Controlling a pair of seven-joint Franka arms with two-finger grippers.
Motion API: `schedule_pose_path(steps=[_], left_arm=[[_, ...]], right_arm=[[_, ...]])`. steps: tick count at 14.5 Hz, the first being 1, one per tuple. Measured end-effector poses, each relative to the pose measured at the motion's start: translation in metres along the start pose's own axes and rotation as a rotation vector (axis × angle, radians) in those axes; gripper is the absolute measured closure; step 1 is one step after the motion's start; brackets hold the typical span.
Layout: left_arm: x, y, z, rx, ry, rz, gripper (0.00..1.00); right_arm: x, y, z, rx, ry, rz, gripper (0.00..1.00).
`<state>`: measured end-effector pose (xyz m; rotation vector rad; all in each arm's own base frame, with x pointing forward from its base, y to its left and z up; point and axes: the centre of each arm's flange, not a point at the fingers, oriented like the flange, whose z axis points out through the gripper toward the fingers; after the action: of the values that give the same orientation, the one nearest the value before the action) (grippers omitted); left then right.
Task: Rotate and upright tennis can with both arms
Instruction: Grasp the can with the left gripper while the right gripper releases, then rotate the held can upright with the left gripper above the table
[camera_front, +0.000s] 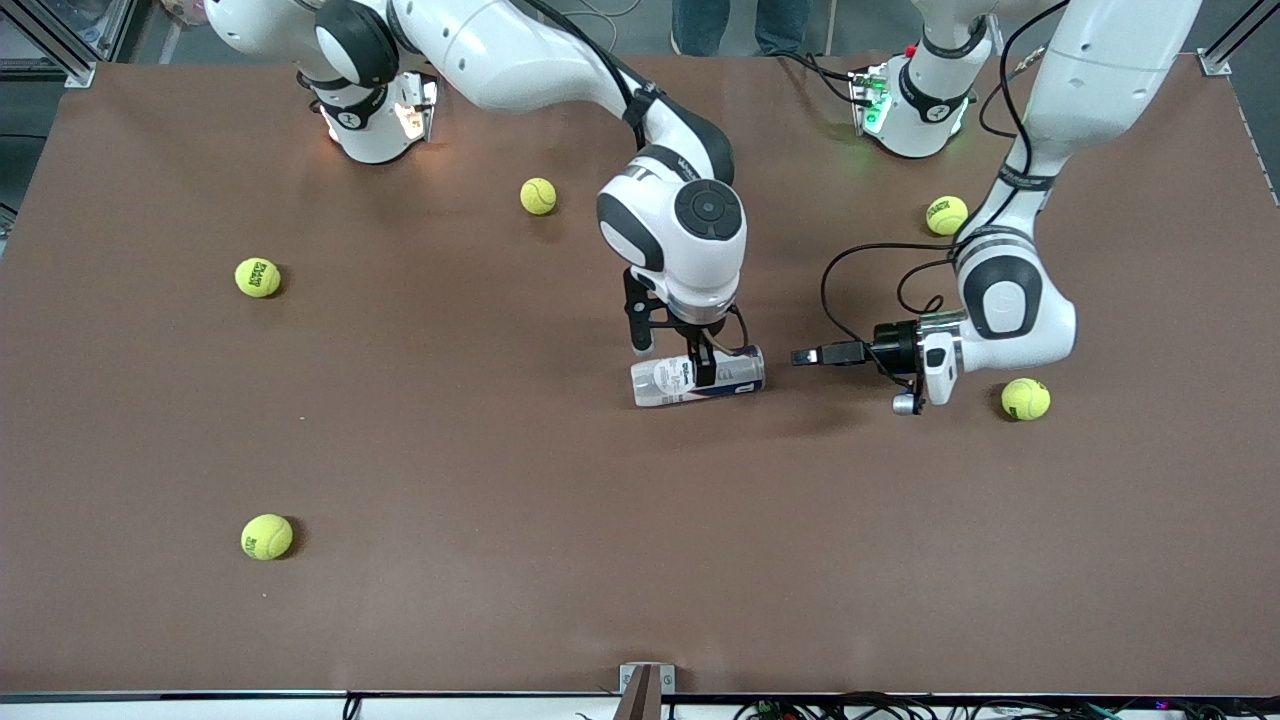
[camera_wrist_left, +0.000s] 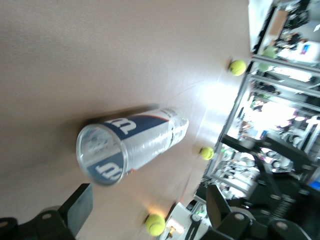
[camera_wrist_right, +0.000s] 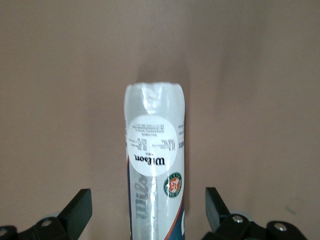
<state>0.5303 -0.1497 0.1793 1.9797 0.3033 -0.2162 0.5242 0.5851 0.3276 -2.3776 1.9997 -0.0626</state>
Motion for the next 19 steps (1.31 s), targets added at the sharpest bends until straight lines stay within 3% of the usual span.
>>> schedule_pose_path(steps=[3, 7, 15, 16, 19], left_arm=[[-0.008, -0.017, 0.039, -0.013, 0.037, -0.005, 0.00], [-0.012, -0.019, 0.061, -0.025, 0.056, 0.016, 0.02], [-0.007, -0.015, 0.060, -0.041, 0.071, 0.023, 0.85], [-0.006, -0.012, 0.061, -0.048, 0.070, 0.028, 0.93], [0.000, 0.003, 0.061, -0.067, 0.074, 0.052, 0.95]], right_arm=[[0.060, -0.029, -0.027, -0.063, 0.031, -0.198, 0.00], [0.178, -0.075, -0.085, -0.100, 0.013, -0.490, 0.00], [0.448, -0.102, -0.113, -0.162, -0.078, -1.046, 0.00], [0.477, -0.099, -0.116, -0.166, -0.080, -1.096, 0.00], [0.563, -0.085, -0.131, -0.169, -0.086, -1.244, 0.00]])
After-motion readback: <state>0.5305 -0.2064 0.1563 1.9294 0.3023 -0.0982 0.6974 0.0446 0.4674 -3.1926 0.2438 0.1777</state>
